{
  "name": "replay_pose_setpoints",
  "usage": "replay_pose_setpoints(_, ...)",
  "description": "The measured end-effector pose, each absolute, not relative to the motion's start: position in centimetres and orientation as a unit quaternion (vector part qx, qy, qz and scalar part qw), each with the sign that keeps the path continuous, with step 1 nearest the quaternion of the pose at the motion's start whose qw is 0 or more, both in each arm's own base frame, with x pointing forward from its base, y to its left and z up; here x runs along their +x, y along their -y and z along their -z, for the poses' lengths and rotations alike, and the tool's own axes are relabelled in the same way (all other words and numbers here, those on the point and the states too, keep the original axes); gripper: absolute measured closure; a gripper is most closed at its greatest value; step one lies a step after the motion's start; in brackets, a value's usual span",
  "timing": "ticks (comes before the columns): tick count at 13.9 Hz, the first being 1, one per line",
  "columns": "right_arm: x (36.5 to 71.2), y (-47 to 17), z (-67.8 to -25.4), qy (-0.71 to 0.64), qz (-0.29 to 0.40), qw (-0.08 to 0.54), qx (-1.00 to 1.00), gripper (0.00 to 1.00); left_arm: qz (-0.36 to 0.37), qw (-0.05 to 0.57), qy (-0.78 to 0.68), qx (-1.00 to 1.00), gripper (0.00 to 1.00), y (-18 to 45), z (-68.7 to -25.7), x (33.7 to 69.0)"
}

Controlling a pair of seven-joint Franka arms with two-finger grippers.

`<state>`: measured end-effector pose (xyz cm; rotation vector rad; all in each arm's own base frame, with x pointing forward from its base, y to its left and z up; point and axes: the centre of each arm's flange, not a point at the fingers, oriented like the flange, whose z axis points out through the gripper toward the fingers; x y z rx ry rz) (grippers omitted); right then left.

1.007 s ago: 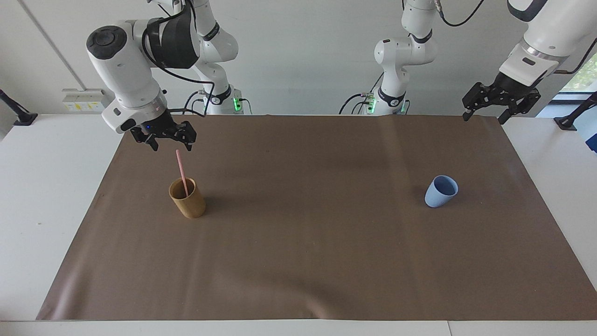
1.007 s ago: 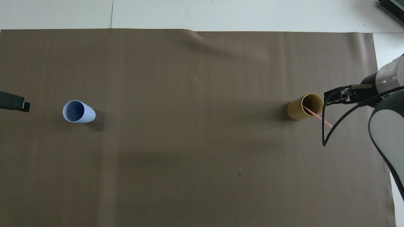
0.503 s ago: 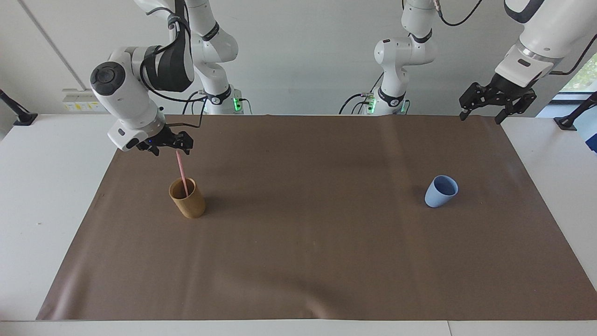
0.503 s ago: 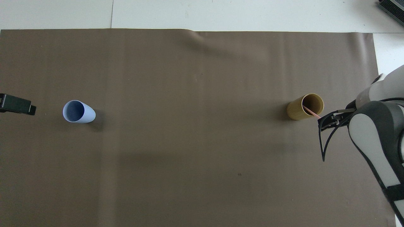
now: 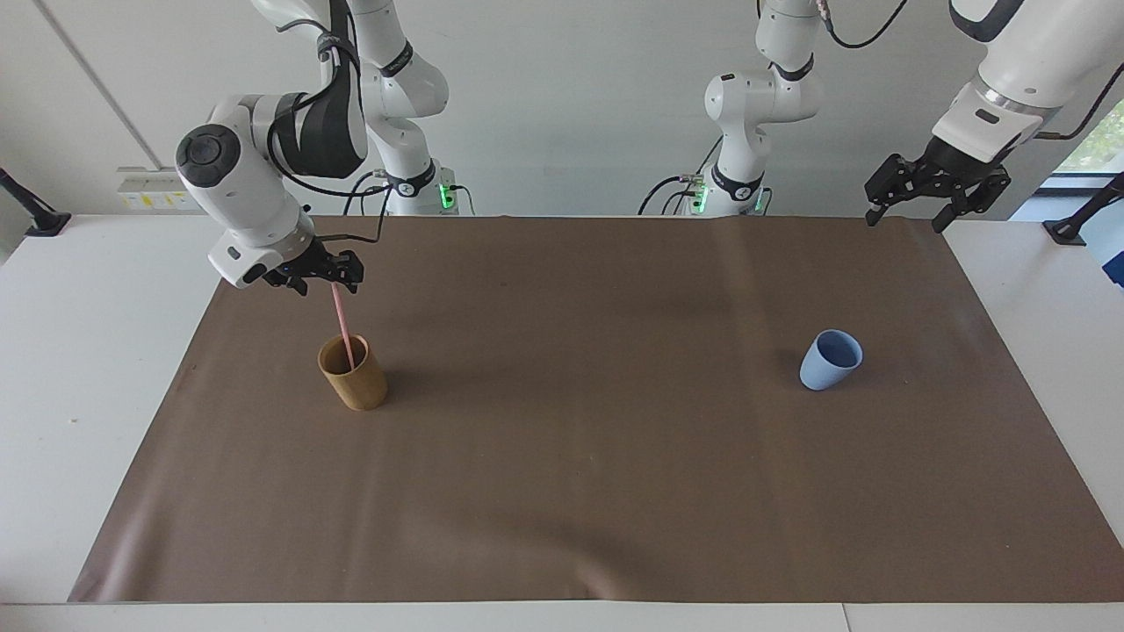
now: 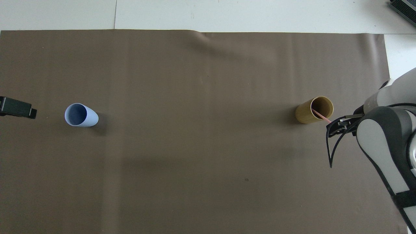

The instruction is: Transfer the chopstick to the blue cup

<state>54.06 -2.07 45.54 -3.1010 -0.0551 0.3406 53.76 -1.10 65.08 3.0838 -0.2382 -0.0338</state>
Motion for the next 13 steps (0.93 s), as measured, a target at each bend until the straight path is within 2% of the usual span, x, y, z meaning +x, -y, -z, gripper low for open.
replay_pose_setpoints(1,54.05,1.96,-45.59,0.016,-0.108,0.017,-0.994,0.30,0.011,0.024,0.077,0.997,0.00,1.06,-65.08,53.76)
replay_pose_setpoints(2,54.04,1.91,-45.64,0.015,-0.108,0.020,-0.994,0.30,0.011,0.024,0.076,0.997,0.00,1.00,-65.08,53.76)
replay_pose_setpoints(4,54.04,1.88,-45.67,0.015,-0.107,0.021,-0.994,0.41,0.011,0.024,0.075,0.997,0.00,0.93,-65.08,53.76)
replay_pose_setpoints(5,54.04,1.88,-45.67,0.015,-0.107,0.021,-0.994,0.41,0.011,0.024,0.075,0.997,0.00,0.92,-65.08,53.76)
replay_pose_setpoints(7,54.04,1.88,-45.67,0.015,-0.107,0.021,-0.994,0.57,0.011,0.024,0.075,0.997,0.00,0.85,-65.08,53.76)
replay_pose_setpoints(8,54.04,1.88,-45.67,0.015,-0.107,0.021,-0.994,0.57,0.011,0.024,0.074,0.997,0.00,0.78,-65.08,53.76)
replay_pose_setpoints(9,54.04,1.88,-45.67,0.015,-0.107,0.022,-0.994,0.62,0.011,0.024,0.073,0.997,0.00,0.70,-65.09,53.76)
replay_pose_setpoints(11,54.04,1.86,-45.67,0.015,-0.107,0.022,-0.994,0.86,0.011,0.024,0.073,0.997,0.00,0.65,-65.09,53.76)
replay_pose_setpoints(12,54.04,1.84,-45.68,0.015,-0.107,0.022,-0.994,0.94,0.011,0.024,0.073,0.997,0.00,0.65,-65.09,53.76)
replay_pose_setpoints(13,54.04,1.81,-45.69,0.015,-0.107,0.022,-0.994,0.94,0.011,0.024,0.073,0.997,0.00,0.65,-65.08,53.76)
